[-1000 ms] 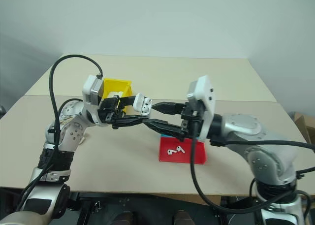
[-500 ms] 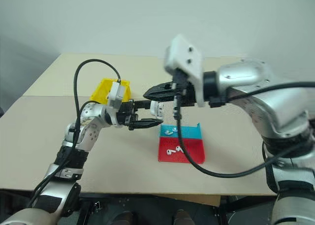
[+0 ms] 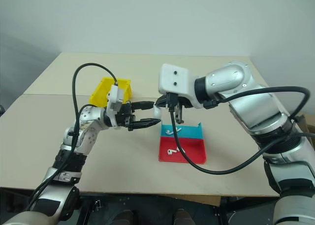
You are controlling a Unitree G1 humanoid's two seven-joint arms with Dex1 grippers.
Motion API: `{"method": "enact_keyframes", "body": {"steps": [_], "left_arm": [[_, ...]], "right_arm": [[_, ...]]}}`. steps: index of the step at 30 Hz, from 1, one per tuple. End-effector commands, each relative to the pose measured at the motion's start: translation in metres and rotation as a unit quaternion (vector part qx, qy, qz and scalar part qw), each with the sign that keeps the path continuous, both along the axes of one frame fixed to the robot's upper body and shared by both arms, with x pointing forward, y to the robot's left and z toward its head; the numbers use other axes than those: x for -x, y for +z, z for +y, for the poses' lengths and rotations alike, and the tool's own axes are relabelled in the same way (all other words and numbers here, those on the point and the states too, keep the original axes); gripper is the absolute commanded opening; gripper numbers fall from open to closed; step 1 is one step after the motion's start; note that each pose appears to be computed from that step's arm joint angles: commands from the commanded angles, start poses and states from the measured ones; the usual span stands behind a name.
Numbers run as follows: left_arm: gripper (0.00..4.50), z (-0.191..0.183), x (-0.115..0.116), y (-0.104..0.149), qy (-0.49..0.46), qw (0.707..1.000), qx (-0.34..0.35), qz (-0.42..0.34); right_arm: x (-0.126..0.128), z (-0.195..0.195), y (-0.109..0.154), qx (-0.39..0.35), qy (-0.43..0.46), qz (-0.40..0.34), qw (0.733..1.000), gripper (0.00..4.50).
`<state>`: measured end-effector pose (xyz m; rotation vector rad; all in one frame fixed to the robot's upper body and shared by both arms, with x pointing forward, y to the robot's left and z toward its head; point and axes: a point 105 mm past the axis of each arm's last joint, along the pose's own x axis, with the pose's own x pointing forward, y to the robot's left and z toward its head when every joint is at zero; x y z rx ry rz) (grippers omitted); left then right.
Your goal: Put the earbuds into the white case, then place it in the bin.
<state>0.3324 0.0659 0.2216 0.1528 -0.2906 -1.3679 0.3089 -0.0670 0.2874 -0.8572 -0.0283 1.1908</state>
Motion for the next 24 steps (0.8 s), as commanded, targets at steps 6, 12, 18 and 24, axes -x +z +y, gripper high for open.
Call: {"method": "enact_keyframes", "body": {"steps": [6, 12, 18, 24], "left_arm": [[2.78, 0.046, -0.035, 0.042, 0.299, 0.948, 0.091, -0.054], [2.78, 0.102, -0.069, 0.025, 0.488, 0.869, 0.083, -0.015], [2.78, 0.107, -0.088, 0.013, 0.519, 0.854, 0.05, 0.001], [3.74, 0.107, -0.107, 0.002, 0.547, 0.837, 0.019, 0.031]], "right_arm": [[0.015, -0.034, 0.028, -0.283, -0.057, 0.096, 0.953, 0.06], [0.015, -0.035, -0.013, -0.276, -0.105, 0.134, 0.946, 0.06], [0.018, -0.031, -0.011, -0.288, -0.107, 0.132, 0.942, 0.06], [0.021, -0.029, -0.01, -0.287, -0.103, 0.13, 0.943, 0.0]]}}
